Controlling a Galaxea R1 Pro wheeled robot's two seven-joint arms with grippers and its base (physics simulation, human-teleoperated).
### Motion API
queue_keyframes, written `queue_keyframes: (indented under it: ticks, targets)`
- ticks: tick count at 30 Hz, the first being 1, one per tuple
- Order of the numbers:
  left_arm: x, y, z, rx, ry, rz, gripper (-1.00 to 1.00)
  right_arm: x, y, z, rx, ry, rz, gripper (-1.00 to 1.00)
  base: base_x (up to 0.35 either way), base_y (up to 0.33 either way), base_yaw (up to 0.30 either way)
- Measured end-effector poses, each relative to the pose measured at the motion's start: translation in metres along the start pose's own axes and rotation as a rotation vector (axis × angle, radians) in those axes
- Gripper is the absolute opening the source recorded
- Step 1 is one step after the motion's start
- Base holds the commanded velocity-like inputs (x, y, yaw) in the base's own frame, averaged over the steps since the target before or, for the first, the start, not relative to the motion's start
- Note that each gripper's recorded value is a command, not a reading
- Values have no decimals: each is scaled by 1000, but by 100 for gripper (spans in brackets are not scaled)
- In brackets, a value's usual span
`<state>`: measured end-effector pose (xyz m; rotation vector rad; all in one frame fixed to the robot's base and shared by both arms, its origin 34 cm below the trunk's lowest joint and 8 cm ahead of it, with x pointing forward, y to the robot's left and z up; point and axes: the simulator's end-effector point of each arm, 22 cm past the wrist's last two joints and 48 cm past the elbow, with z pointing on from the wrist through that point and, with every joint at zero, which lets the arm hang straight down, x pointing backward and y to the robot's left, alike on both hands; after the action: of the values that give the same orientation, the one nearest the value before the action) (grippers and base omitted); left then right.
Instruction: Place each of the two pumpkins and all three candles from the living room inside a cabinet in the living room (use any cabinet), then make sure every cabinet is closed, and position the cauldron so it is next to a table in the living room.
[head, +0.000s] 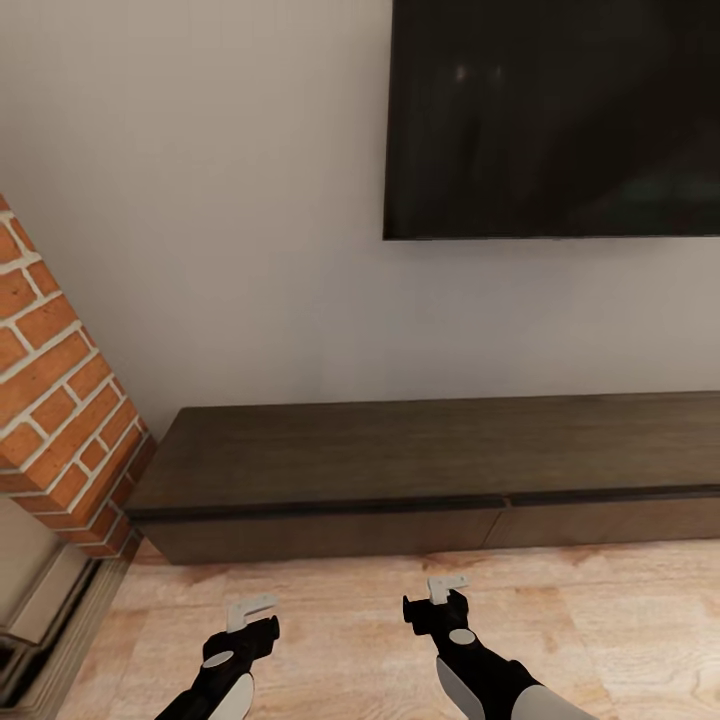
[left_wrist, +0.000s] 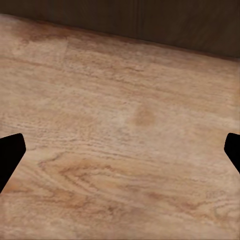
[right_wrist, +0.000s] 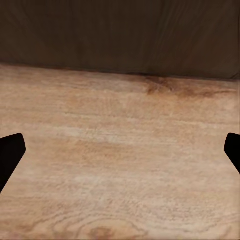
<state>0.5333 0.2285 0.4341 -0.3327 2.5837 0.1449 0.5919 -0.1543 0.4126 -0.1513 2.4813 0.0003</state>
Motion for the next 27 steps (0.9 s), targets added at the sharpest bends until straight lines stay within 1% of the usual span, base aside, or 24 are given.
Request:
queue_keyframes:
  ticks: [10,15,19,27]
  targets:
    - [-12,3,-15,-5,2,0,100,-14,-1,-14,-1,-2,-2,100,0,0,0]
    - [-20,9,-21,-19,5,-24,100,-22,-1,-21,-2,-4,-5,100,0,0,0]
    - [-25,11,-26,-22,6,-30,100,-28,-1,-27,-3,-9,-8,100,0,0,0]
    - [-18,22,-34,-49,38,-13,100,-39,-1,-37,-4,-12,-17,100,0,0,0]
